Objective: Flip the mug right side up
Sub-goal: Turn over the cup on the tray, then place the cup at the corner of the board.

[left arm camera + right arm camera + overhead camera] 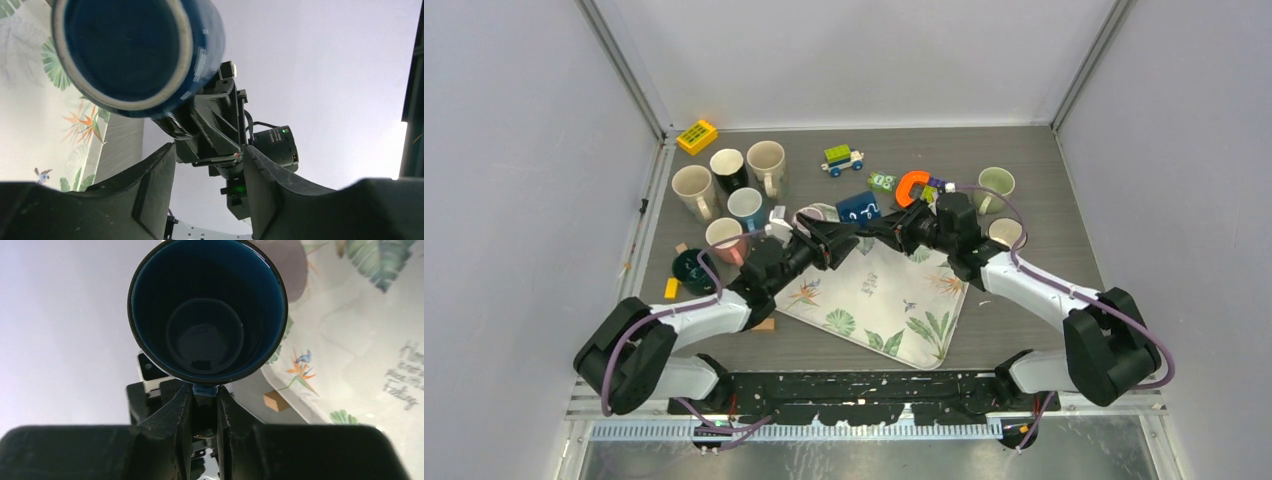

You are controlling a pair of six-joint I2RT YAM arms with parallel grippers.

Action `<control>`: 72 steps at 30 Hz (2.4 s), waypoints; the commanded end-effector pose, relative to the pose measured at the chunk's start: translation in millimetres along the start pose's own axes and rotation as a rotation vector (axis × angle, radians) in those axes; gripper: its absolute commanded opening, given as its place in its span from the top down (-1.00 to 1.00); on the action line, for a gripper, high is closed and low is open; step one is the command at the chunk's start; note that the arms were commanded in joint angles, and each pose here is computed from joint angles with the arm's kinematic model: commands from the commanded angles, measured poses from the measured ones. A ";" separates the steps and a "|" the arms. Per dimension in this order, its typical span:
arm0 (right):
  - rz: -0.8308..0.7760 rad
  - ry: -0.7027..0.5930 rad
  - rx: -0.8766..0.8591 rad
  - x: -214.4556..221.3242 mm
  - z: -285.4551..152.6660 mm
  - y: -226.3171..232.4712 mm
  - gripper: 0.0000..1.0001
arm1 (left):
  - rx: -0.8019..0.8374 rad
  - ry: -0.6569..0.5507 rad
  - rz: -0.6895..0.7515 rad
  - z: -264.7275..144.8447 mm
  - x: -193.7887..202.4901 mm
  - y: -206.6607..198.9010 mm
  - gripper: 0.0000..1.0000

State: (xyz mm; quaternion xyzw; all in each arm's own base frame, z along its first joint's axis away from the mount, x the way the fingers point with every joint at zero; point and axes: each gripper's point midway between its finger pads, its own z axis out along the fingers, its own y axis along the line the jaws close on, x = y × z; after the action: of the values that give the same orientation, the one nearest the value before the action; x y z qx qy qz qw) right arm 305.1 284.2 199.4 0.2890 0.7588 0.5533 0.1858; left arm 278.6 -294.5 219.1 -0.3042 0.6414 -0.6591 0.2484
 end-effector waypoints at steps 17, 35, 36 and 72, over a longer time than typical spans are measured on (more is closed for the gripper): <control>-0.519 -0.366 0.253 -58.5 -75.3 35.7 0.99 | -0.265 0.138 0.333 -17.4 10.6 -3.2 -0.83; -0.685 -0.707 0.614 -186.1 -116.9 22.7 0.99 | -0.370 0.379 0.543 -34.5 28.6 -10.0 -0.89; -0.696 -0.714 0.616 -194.6 -111.5 26.0 0.99 | -0.368 0.384 0.543 -35.0 29.3 -10.5 -0.89; -1.014 -0.718 0.746 -383.4 28.8 1.0 0.99 | -0.377 0.433 0.593 -74.9 39.3 -23.1 -0.89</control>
State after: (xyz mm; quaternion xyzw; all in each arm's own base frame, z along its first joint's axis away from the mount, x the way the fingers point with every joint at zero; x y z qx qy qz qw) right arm 582.8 61.3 104.1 0.1075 0.8829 -0.0362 0.4556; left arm 203.1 -272.0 230.1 -0.0189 0.8571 -0.4693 0.2118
